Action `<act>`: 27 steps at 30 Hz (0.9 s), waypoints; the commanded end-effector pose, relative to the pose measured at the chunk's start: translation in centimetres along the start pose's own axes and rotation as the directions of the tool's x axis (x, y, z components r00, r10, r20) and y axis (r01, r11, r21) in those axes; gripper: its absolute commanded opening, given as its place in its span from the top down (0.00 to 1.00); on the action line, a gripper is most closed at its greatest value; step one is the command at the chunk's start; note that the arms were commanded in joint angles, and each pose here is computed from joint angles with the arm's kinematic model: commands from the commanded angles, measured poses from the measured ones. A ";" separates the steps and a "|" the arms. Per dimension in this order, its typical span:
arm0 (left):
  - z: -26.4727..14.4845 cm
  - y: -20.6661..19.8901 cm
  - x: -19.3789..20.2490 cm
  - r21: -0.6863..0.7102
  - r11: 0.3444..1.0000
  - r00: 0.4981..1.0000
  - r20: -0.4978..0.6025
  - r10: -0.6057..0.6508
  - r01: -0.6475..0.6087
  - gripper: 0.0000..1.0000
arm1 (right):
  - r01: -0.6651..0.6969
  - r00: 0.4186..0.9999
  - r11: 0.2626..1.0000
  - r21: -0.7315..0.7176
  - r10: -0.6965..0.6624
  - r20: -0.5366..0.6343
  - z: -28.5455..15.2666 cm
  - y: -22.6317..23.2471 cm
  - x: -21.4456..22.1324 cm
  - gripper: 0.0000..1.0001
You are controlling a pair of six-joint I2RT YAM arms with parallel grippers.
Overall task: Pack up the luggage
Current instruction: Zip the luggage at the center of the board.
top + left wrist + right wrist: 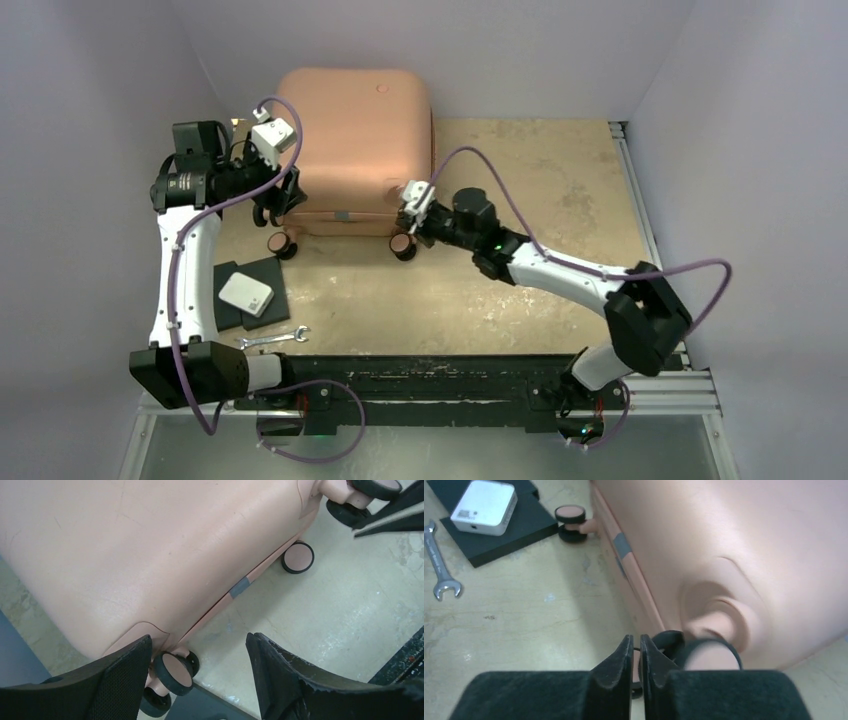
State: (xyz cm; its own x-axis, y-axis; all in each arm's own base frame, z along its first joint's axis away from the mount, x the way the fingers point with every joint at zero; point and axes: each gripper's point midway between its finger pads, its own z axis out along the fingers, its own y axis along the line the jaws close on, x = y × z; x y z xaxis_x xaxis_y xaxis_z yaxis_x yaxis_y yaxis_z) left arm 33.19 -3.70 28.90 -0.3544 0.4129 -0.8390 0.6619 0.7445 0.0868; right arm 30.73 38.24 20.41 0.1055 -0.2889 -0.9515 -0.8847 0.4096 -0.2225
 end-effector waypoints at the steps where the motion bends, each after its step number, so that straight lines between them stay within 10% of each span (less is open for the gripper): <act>1: -0.9 -1.6 -2.4 0.039 0.998 0.996 0.076 0.039 -0.042 0.29 | -0.007 0.997 0.995 0.101 -0.002 0.082 -4.2 -4.3 -1.9 0.82; 7: 1.6 -4.6 -4.9 0.099 0.992 0.994 0.089 0.065 -0.074 0.27 | 0.029 0.994 0.961 0.275 -0.058 0.096 -6.7 -6.1 1.7 0.54; 11: 4.2 -7.5 -6.2 0.138 0.983 0.992 0.064 0.110 -0.118 0.27 | -0.016 0.991 0.927 0.374 -0.036 0.132 -7.6 -7.6 3.2 0.52; 16: 6.8 -10.5 -6.7 0.181 0.969 0.986 0.040 0.162 -0.166 0.26 | 0.026 0.992 0.996 0.088 -0.037 0.123 -6.3 -3.5 4.0 0.52; 27: 11.6 -15.5 -5.9 0.285 0.957 0.996 -0.045 0.077 -0.061 0.24 | -0.074 0.996 0.933 0.352 0.055 0.064 -6.5 -8.9 6.7 0.39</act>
State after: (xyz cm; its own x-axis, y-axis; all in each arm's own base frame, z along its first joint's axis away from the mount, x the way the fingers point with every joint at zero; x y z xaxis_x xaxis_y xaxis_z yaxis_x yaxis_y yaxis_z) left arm 32.11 -22.09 25.74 -0.2961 0.5374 -0.7897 0.8626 0.5055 0.0206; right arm 33.89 27.89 14.60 0.0415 -0.2691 -0.9622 -0.7608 0.6158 -0.2050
